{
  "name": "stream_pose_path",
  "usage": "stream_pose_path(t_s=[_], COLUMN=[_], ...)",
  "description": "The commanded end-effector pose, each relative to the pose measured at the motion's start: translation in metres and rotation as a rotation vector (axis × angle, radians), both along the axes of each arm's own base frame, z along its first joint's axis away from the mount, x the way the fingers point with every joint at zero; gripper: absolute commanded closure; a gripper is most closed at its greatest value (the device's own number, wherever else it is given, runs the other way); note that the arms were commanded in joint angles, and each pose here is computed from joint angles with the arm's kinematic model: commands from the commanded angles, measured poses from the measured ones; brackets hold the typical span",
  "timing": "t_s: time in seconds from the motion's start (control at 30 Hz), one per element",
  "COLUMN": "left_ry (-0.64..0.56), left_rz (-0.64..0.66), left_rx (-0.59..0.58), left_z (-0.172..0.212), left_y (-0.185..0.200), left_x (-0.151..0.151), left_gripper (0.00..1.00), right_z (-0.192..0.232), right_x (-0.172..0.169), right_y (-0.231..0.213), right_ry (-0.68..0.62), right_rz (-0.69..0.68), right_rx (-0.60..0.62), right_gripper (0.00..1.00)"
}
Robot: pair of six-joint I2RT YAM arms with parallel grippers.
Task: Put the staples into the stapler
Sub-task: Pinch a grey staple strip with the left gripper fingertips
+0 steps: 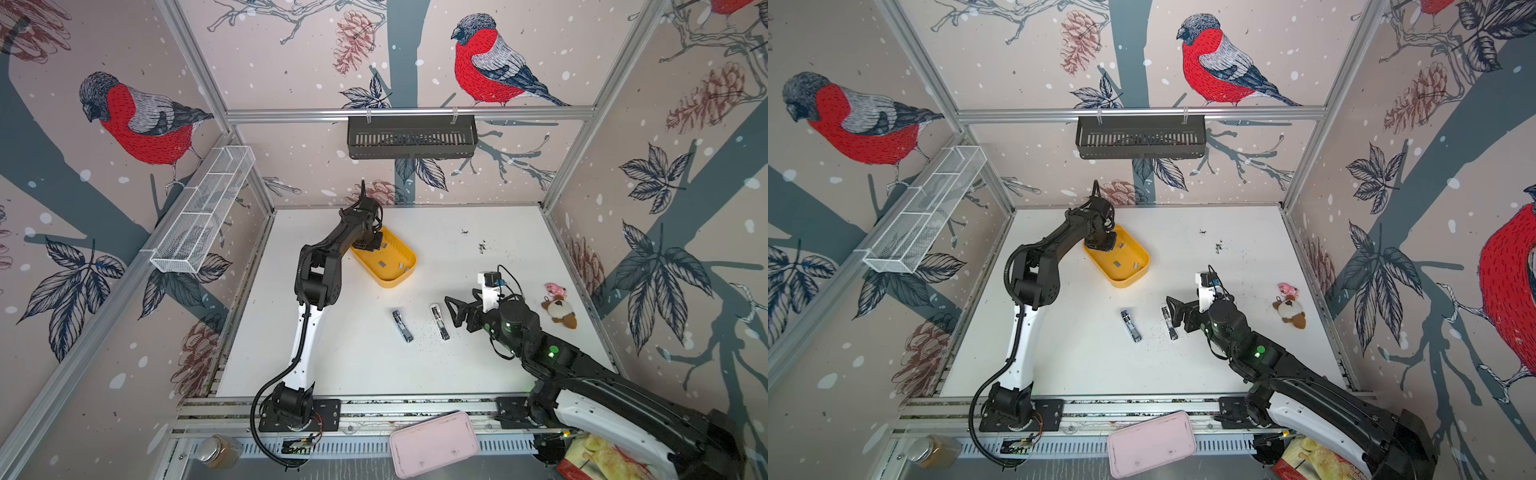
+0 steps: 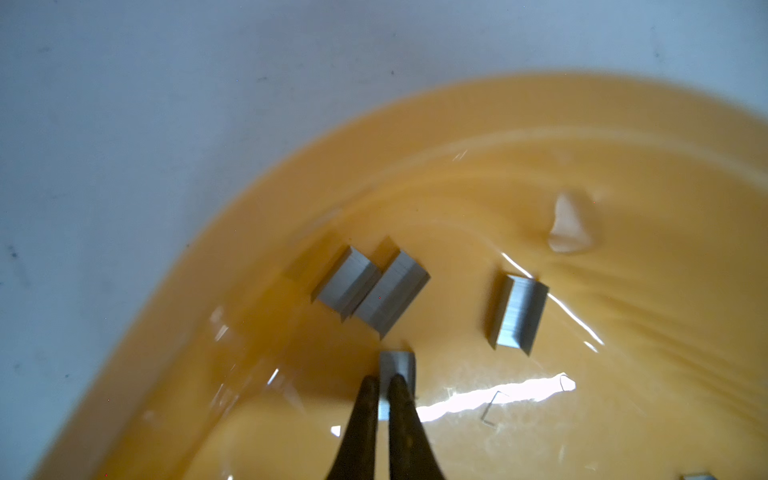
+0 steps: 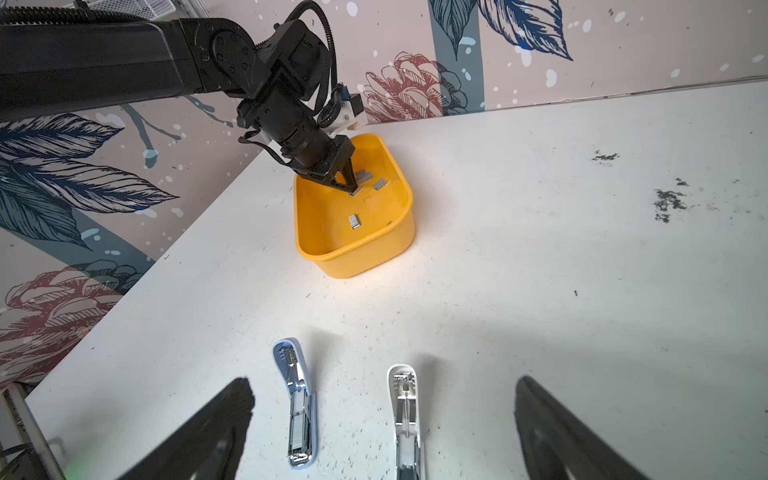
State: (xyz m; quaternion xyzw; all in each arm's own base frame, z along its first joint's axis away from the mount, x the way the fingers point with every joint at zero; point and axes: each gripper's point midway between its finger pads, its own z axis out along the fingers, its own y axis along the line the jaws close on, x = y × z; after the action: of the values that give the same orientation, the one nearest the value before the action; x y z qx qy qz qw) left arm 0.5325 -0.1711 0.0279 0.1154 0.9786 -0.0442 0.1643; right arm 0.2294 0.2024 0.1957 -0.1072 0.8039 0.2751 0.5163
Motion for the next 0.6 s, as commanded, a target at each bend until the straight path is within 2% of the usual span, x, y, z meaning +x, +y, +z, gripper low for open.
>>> stream_pose_path(t_s=[0.0,0.23,0.57], left_ry=[0.06,0.095,0.142], left_rz=[-0.011,-0.023,-0.07], left_rx=[-0.003,-0.036,-0.282], left_z=[-0.008,-0.01,0.01], left_y=[0.001,-0.003,-0.041], left_x=[-0.013,-0.025,-0.044], left_gripper=[0.91,1.0,1.0], right_z=[0.006,0.002,0.002], right_x=[0.002,0.003,0.003], right_y=[0.002,0.001,0.0], right_ry=[-0.01,0.0,0.002], right_rz=[-0.003,-0.007,-0.013], right_rx=[0.029,0.028,0.028], right_gripper=[0.02,0.02,0.02])
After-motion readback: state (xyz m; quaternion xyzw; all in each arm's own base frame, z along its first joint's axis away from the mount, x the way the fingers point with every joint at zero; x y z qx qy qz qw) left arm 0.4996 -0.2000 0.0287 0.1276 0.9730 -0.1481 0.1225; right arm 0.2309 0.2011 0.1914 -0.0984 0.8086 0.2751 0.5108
